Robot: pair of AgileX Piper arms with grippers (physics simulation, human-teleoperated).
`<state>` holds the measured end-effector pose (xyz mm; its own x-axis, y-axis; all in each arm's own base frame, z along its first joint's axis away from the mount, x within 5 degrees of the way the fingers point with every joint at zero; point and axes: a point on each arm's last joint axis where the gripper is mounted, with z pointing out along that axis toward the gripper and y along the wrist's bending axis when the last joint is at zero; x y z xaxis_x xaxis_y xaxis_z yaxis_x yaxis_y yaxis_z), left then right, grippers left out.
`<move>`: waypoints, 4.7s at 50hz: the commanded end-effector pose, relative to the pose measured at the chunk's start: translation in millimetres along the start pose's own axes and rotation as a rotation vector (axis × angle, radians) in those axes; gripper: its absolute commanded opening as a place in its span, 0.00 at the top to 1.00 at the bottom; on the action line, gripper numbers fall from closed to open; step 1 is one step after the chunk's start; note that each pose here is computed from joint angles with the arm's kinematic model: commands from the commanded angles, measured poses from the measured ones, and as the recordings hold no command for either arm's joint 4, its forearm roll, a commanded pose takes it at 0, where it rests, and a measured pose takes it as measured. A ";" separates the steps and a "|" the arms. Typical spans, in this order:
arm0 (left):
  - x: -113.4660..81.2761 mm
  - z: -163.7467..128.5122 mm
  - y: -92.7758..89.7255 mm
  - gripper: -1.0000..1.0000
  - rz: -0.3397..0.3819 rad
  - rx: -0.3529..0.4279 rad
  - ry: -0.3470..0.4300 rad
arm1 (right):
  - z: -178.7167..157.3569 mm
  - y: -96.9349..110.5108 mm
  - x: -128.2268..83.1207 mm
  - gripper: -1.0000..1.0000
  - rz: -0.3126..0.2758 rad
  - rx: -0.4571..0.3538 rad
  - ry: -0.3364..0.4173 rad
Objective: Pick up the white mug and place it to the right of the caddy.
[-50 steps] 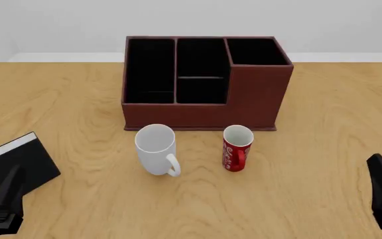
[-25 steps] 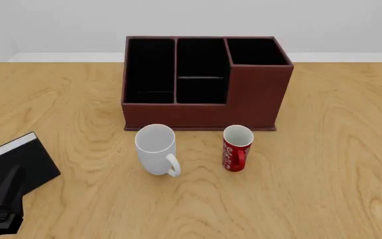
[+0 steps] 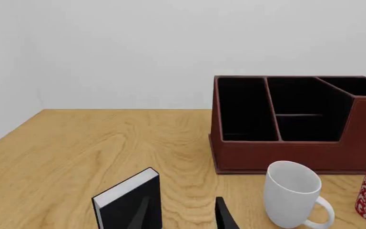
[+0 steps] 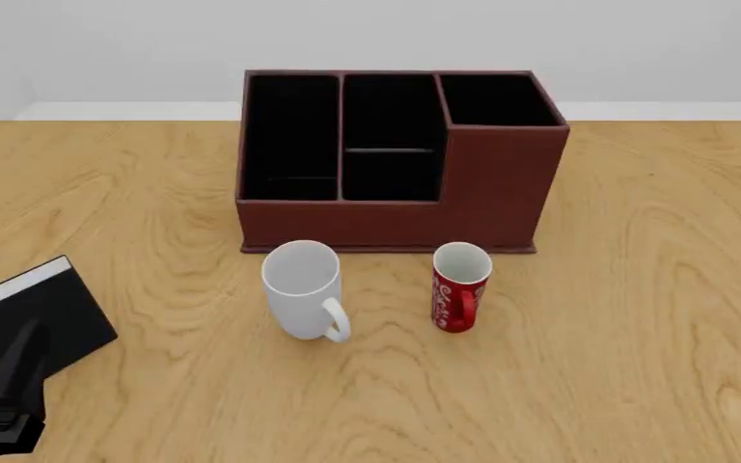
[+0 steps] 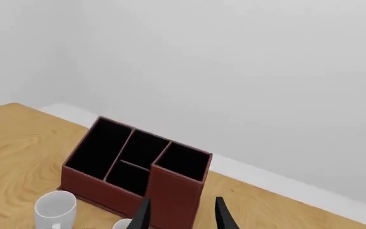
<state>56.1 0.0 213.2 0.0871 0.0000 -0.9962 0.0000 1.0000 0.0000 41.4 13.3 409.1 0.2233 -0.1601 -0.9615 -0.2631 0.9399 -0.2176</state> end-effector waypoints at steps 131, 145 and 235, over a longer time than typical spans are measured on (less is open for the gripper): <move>0.0 0.0 0.0 0.00 0.000 0.000 0.000 | 219.6 214.5 145.9 0.00 0.101 -0.617 0.743; 0.0 0.0 0.0 0.00 0.000 0.000 0.000 | 223.0 218.6 159.9 0.00 0.105 -0.609 0.769; 0.0 0.0 0.0 0.00 0.000 0.000 0.000 | 226.5 249.2 238.0 0.00 0.108 -0.595 0.922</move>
<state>56.1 0.0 213.2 0.0871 0.0000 -0.9962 0.0000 1.0000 0.0000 241.5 276.0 173.8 -0.5372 -0.4766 -0.6959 -0.7069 0.7045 0.0633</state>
